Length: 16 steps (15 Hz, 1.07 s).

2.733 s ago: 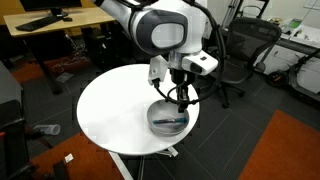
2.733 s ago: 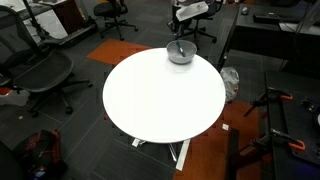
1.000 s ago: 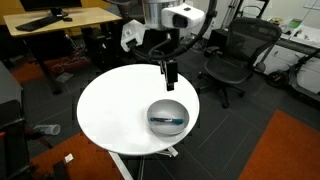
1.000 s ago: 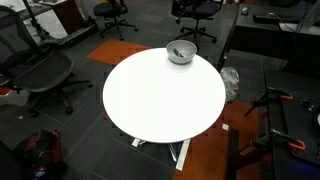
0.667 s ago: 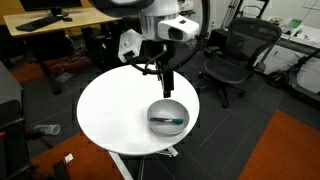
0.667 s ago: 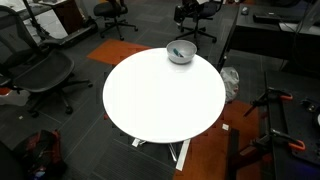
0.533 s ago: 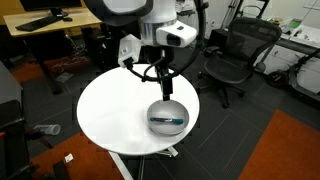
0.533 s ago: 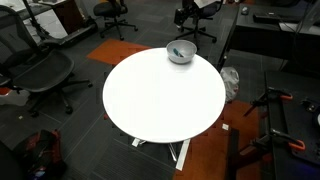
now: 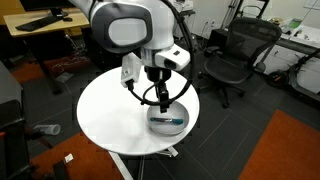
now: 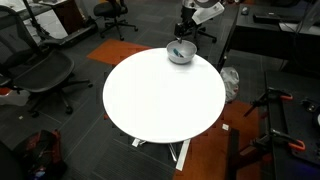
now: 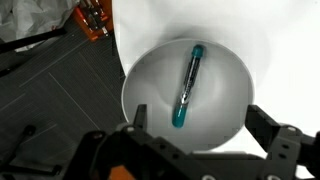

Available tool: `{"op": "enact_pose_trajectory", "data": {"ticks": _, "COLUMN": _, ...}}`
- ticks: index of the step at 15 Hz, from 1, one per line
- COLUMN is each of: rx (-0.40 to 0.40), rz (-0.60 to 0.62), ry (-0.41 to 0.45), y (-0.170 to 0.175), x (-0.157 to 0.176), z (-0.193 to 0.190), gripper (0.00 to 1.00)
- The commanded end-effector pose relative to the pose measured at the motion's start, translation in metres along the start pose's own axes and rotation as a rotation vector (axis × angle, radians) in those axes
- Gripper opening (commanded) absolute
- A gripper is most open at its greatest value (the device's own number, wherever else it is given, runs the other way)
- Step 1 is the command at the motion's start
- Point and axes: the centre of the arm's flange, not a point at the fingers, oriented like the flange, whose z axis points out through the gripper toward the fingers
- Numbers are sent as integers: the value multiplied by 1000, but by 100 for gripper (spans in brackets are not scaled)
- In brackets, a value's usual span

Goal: Put the marker inside the bowl then put it back on the table

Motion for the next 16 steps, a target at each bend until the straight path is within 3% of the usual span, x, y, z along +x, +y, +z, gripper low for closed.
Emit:
{"op": "enact_pose_trajectory", "data": {"ticks": 1, "rx": 38, "rz": 24, "ry": 0, "y": 2, "x": 10, "z": 16, "gripper": 100}}
{"op": "enact_pose_trajectory", "data": {"ticks": 16, "rx": 22, "rz": 68, "ry": -43, "y": 3, "x": 45, "z": 77, "gripper": 100}}
